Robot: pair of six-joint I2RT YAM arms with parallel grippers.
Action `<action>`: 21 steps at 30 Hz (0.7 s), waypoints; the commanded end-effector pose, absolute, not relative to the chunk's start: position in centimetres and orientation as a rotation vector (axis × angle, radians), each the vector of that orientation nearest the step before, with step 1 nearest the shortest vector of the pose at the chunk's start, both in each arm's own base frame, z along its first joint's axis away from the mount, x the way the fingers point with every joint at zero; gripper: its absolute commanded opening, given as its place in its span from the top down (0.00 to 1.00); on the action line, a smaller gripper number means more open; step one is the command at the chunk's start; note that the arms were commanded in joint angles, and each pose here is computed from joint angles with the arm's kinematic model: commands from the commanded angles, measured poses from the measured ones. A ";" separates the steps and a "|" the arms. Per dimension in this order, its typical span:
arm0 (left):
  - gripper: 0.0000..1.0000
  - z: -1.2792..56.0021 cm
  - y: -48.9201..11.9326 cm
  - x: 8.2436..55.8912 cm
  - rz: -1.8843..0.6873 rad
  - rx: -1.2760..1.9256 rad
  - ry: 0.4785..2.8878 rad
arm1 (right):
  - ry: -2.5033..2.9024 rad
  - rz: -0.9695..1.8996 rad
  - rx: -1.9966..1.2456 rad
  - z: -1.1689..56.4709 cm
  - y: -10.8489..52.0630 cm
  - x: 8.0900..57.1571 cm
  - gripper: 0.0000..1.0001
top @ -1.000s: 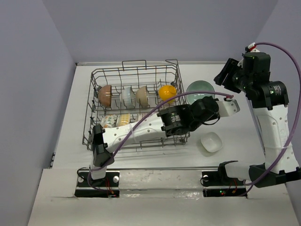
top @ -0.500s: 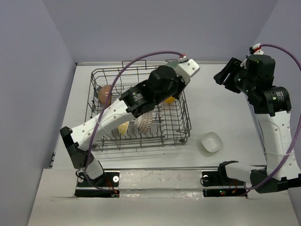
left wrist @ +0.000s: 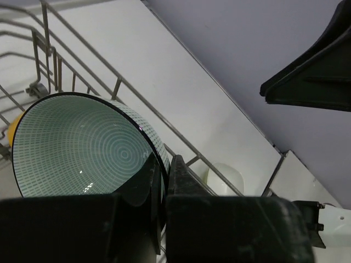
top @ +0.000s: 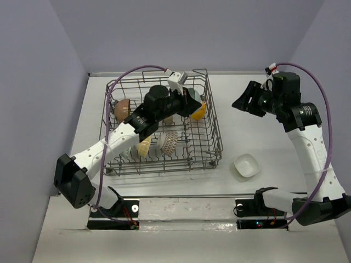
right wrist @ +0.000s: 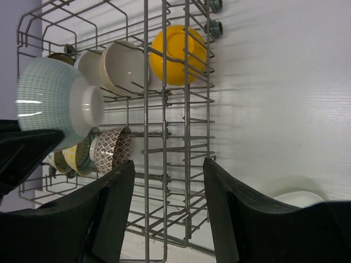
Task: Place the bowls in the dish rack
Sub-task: Place the upside down bowl on the dish rack.
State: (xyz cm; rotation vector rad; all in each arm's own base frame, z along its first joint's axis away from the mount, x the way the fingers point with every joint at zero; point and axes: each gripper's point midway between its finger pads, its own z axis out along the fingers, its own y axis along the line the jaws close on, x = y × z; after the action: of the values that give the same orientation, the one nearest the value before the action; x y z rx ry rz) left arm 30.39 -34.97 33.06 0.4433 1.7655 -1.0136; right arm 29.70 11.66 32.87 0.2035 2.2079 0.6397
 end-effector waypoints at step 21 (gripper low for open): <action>1.00 30.5 -36.5 32.3 -1.408 0.052 1.571 | 2.179 0.726 0.044 31.5 13.2 28.3 0.41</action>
State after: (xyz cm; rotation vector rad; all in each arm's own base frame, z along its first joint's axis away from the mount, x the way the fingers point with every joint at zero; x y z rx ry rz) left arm 31.77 -36.73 25.82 0.0939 1.7778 -1.3225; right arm 28.44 12.78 30.05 0.1083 2.2468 0.7074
